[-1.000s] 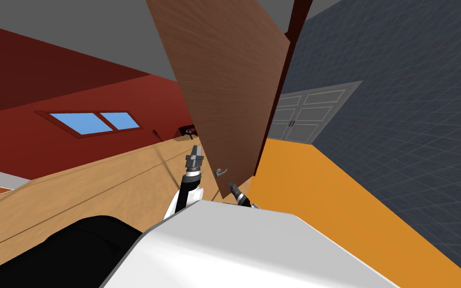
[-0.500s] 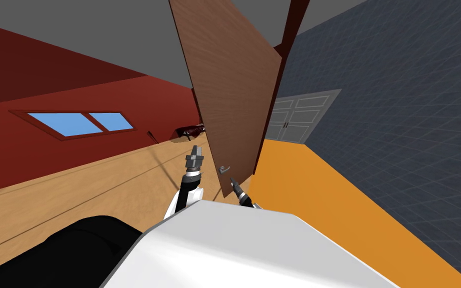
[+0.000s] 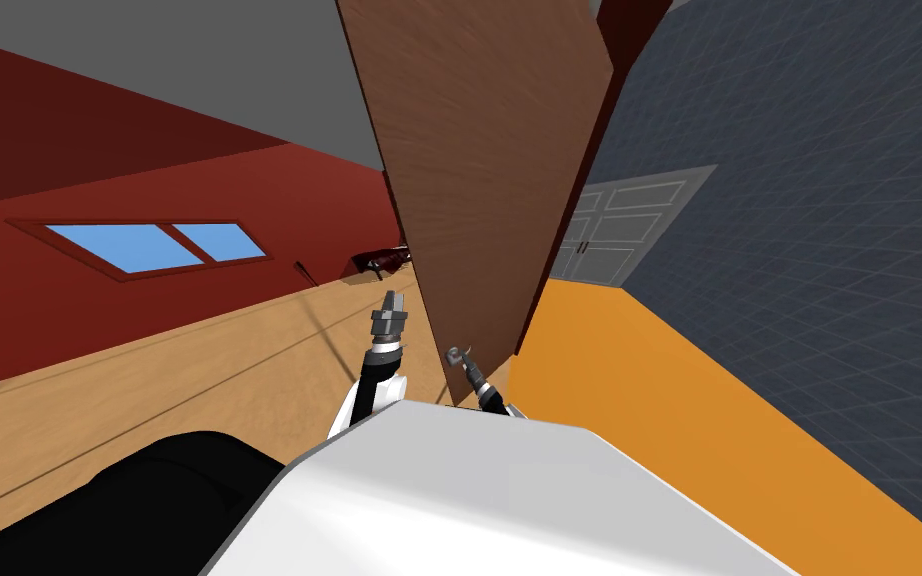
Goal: Push the door open
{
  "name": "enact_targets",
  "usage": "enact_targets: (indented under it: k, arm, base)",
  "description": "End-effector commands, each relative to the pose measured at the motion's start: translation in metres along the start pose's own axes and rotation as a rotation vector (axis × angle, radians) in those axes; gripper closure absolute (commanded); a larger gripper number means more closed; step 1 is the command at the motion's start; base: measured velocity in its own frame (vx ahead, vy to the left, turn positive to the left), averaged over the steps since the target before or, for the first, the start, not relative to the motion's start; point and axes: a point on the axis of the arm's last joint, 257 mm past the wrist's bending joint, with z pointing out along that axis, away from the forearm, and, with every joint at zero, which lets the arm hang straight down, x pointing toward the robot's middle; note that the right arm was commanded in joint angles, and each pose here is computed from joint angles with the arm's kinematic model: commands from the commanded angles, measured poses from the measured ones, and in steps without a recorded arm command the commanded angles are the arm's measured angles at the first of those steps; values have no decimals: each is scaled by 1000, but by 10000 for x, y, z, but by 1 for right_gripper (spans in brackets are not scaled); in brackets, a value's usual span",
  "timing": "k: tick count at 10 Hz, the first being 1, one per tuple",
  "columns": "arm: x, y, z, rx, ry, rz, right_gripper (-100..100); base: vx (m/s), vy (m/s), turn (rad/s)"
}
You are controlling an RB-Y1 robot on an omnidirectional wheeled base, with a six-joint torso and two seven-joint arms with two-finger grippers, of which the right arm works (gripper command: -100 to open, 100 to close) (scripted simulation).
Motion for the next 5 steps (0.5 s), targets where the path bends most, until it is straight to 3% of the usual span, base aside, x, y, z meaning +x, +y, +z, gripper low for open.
enact_targets:
  k: [1,2,3,5]
  arm:
    - [35,47,66,-8,-4,9,-100]
    - [29,23,33,-5,-2,6,-100]
    - [29,23,33,-5,-2,6,100]
    - [29,23,33,-5,-2,6,100]
  base:
    - [167,148,25]
    - [65,61,0]
    - [0,0,0]
    - [-18,-21,7]
